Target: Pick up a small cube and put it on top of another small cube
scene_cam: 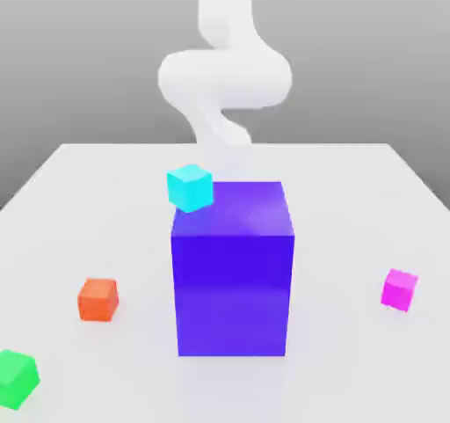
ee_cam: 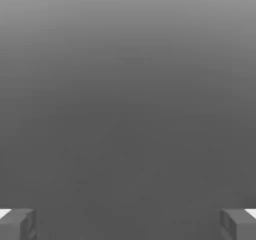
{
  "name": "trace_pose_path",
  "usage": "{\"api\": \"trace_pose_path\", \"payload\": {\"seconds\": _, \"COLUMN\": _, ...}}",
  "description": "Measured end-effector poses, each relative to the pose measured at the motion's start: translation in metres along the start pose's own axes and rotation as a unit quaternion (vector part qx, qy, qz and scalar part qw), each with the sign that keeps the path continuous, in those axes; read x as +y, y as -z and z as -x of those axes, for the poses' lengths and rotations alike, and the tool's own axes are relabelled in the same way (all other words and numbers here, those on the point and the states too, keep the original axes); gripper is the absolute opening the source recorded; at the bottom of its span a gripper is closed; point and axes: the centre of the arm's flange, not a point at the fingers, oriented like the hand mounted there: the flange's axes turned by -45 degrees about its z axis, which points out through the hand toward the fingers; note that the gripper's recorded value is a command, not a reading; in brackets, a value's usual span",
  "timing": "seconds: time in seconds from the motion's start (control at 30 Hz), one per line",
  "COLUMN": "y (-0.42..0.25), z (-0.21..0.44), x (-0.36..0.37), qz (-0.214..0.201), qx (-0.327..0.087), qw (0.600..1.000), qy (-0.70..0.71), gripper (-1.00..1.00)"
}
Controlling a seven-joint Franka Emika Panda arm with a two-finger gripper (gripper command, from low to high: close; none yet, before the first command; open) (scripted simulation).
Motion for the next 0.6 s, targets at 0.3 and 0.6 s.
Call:
{"api": "trace_pose_path", "payload": {"seconds": 0.3, "y": -0.181, "z": 0.096, "x": -0.149, "qz": -0.084, "qx": -0.142, "qw": 0.972, "qy": 0.165, "gripper": 0.00}}
{"api": "trace_pose_path", "payload": {"seconds": 0.6, "y": -0.265, "z": 0.293, "x": -0.272, "qz": -0.146, "qx": -0.264, "qw": 0.888, "qy": 0.347, "gripper": 0.00}}
